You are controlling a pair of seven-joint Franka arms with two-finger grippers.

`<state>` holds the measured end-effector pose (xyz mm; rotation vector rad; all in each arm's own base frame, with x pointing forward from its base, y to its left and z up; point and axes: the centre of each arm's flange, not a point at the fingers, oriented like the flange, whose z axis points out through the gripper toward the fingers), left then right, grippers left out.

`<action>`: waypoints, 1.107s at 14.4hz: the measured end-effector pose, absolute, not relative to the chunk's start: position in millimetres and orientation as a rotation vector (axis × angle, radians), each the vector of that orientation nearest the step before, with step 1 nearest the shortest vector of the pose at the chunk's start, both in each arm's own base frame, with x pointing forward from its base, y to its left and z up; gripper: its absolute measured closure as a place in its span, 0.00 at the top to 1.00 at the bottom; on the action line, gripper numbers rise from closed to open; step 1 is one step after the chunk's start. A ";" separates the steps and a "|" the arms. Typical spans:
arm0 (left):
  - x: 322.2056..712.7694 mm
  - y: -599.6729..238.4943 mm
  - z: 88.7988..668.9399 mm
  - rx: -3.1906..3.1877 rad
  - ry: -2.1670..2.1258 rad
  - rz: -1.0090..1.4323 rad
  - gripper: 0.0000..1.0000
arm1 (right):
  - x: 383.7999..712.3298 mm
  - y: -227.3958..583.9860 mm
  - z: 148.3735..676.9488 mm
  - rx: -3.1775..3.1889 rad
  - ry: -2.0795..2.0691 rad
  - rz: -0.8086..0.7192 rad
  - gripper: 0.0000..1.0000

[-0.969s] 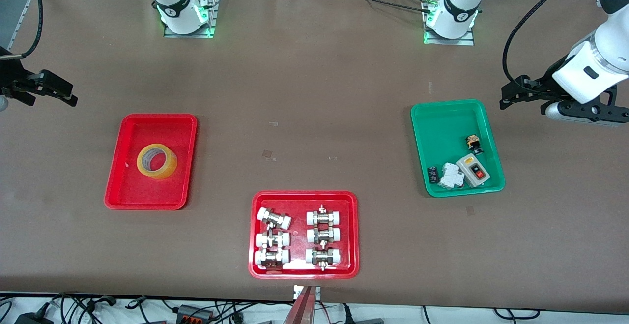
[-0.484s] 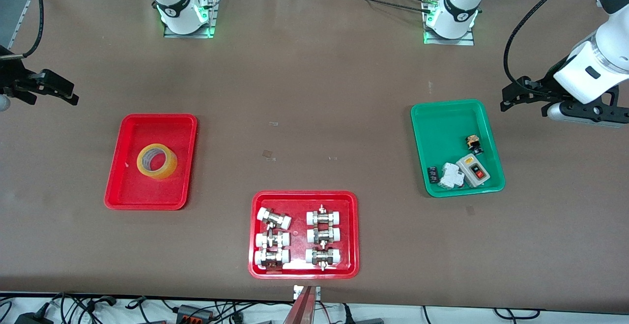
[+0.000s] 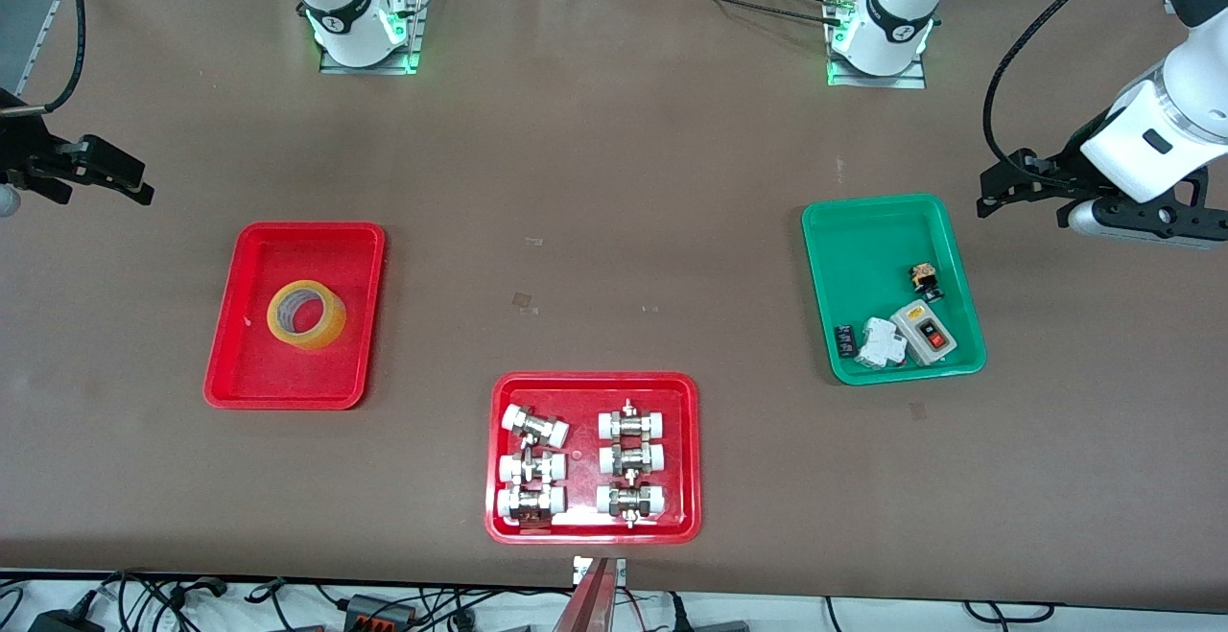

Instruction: Left arm passes tape to right arm into tray

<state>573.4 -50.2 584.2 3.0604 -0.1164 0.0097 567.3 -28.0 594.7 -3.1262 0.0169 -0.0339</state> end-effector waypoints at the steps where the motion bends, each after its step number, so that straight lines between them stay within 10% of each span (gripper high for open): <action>1: 573.5 -49.3 584.2 3.060 -0.114 0.009 1.00 | 567.3 -28.0 594.7 -3.126 0.017 -0.034 1.00; 16: 578.3 -49.9 570.7 3.060 -0.114 -0.022 1.00 | 561.7 -27.1 597.3 -3.125 0.015 -0.002 1.00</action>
